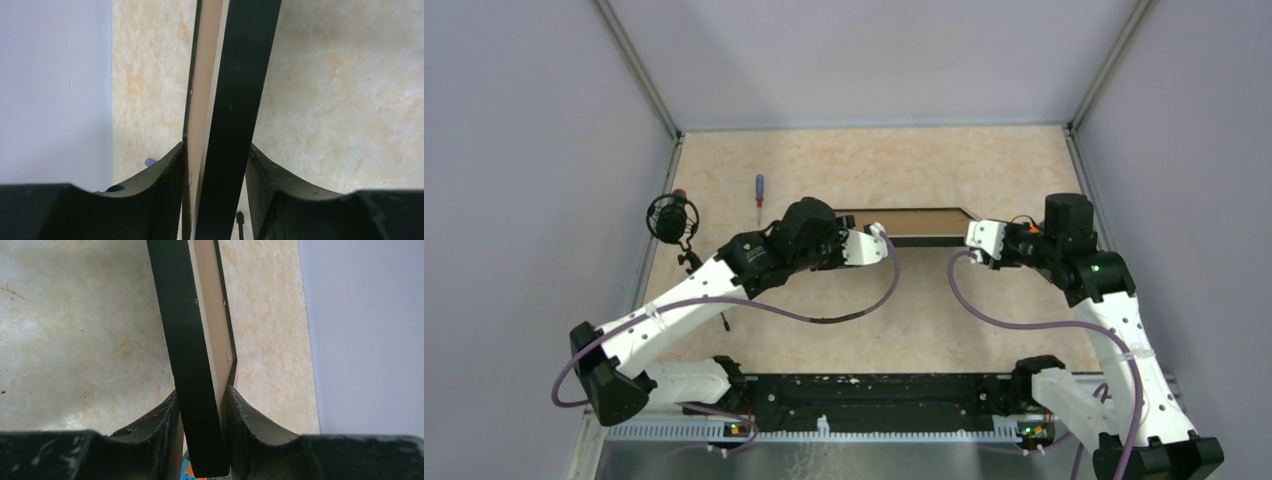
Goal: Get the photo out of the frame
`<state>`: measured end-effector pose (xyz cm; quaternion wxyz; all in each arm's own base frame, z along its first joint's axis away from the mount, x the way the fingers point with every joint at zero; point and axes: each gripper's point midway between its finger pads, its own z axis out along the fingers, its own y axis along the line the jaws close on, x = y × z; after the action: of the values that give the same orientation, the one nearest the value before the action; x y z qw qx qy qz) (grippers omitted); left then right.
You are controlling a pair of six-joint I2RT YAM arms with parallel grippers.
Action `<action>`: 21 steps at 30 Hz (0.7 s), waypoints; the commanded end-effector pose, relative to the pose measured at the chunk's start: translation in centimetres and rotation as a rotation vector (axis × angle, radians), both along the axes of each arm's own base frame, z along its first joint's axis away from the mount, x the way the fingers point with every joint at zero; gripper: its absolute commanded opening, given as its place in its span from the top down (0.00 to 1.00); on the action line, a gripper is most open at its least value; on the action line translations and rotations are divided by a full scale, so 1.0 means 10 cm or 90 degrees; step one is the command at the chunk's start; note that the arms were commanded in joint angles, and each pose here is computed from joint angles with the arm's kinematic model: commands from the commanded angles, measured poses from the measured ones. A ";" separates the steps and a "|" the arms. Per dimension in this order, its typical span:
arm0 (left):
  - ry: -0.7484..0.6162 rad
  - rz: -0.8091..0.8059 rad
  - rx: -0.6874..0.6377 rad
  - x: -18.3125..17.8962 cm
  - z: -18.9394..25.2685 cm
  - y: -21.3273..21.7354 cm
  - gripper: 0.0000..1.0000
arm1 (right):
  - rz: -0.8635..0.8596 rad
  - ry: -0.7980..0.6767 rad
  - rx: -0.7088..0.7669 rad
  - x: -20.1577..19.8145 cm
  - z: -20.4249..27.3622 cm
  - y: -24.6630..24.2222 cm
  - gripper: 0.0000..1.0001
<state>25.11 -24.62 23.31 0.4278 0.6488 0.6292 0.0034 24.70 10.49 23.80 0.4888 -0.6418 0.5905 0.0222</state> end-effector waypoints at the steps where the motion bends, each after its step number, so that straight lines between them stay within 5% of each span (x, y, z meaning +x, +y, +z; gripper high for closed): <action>1: -0.070 0.016 0.001 0.09 0.10 0.22 0.51 | -0.017 -0.028 0.003 0.03 0.17 -0.03 1.00; 4: -0.077 0.023 0.012 0.12 0.03 0.30 0.62 | -0.012 -0.028 0.003 0.01 0.18 -0.02 1.00; 6: -0.082 0.024 0.002 0.13 0.05 0.30 0.87 | -0.014 -0.031 0.001 0.02 0.20 -0.03 1.00; 8: -0.087 0.017 -0.021 0.12 0.13 0.27 1.00 | -0.021 -0.039 0.003 0.04 0.22 -0.04 0.86; 10: -0.079 0.003 -0.046 0.09 0.22 0.20 1.00 | -0.030 -0.046 0.016 0.05 0.26 -0.03 0.62; 12: -0.066 -0.008 -0.059 0.06 0.27 0.15 1.00 | -0.030 -0.056 0.022 0.03 0.33 -0.01 0.48; 21: -0.032 -0.035 -0.088 -0.02 0.37 0.02 1.00 | 0.002 -0.077 -0.026 0.02 0.42 0.38 0.26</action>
<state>25.45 -22.05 23.38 0.4340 0.6726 0.5984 0.0341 24.02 12.93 25.80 0.4969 -0.6512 0.5735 0.0105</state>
